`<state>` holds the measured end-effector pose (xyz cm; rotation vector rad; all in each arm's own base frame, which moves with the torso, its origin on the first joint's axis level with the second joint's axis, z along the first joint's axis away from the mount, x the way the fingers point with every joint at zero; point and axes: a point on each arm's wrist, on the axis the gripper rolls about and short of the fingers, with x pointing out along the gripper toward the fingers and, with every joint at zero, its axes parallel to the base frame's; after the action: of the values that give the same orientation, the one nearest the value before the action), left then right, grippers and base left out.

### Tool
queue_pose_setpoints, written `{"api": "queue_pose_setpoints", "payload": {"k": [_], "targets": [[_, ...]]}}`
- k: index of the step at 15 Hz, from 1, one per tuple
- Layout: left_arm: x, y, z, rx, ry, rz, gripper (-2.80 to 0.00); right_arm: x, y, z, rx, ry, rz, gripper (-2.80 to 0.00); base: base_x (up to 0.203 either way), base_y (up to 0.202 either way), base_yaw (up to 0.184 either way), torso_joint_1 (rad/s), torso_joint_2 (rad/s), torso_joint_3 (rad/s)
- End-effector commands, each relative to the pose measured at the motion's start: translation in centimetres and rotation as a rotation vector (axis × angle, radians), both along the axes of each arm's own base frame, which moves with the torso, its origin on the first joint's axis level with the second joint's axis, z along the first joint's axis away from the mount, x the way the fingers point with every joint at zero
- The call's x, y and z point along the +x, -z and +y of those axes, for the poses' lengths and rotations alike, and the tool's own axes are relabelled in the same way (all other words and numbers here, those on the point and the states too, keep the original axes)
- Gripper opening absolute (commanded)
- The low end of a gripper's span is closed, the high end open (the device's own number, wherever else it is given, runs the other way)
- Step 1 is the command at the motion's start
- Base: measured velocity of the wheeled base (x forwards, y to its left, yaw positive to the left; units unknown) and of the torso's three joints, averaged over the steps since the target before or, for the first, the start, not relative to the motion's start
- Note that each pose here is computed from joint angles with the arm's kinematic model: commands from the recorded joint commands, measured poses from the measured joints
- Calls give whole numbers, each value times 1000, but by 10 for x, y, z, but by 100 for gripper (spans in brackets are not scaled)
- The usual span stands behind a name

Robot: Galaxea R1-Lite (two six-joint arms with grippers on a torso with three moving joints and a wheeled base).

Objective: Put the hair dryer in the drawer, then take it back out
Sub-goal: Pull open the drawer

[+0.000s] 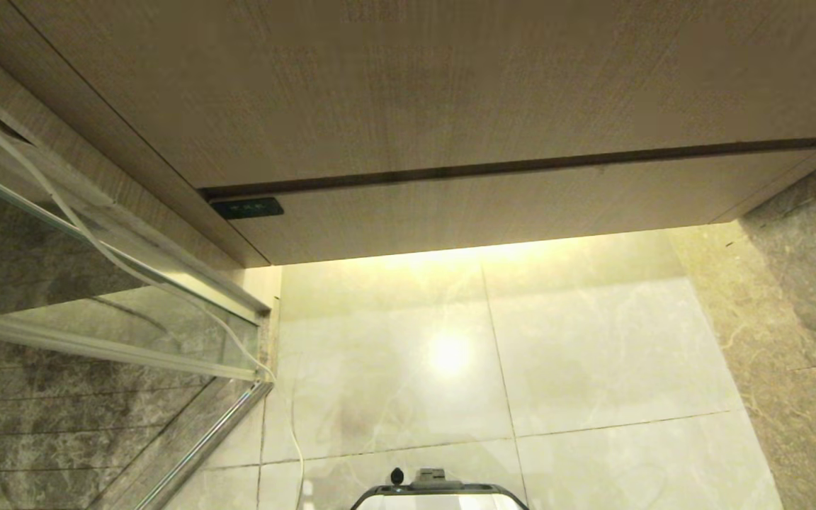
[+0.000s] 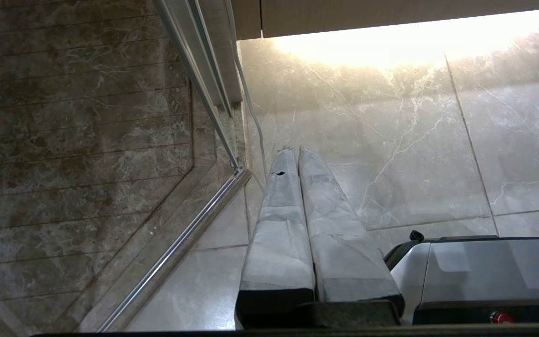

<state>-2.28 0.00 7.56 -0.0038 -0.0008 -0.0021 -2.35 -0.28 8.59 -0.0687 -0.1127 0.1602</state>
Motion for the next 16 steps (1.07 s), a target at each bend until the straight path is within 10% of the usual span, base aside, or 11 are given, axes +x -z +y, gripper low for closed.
{"api": "queue_pose_setpoints", "payload": {"k": [1, 16], "targets": [[0, 0, 0, -1, 1, 1, -280, 1, 12, 0, 13, -3, 5, -280, 0, 0, 0, 0, 0, 0], [0, 0, 0, -1, 1, -1, -280, 1, 12, 0, 12, -3, 4, -280, 0, 0, 0, 0, 0, 0]]}}
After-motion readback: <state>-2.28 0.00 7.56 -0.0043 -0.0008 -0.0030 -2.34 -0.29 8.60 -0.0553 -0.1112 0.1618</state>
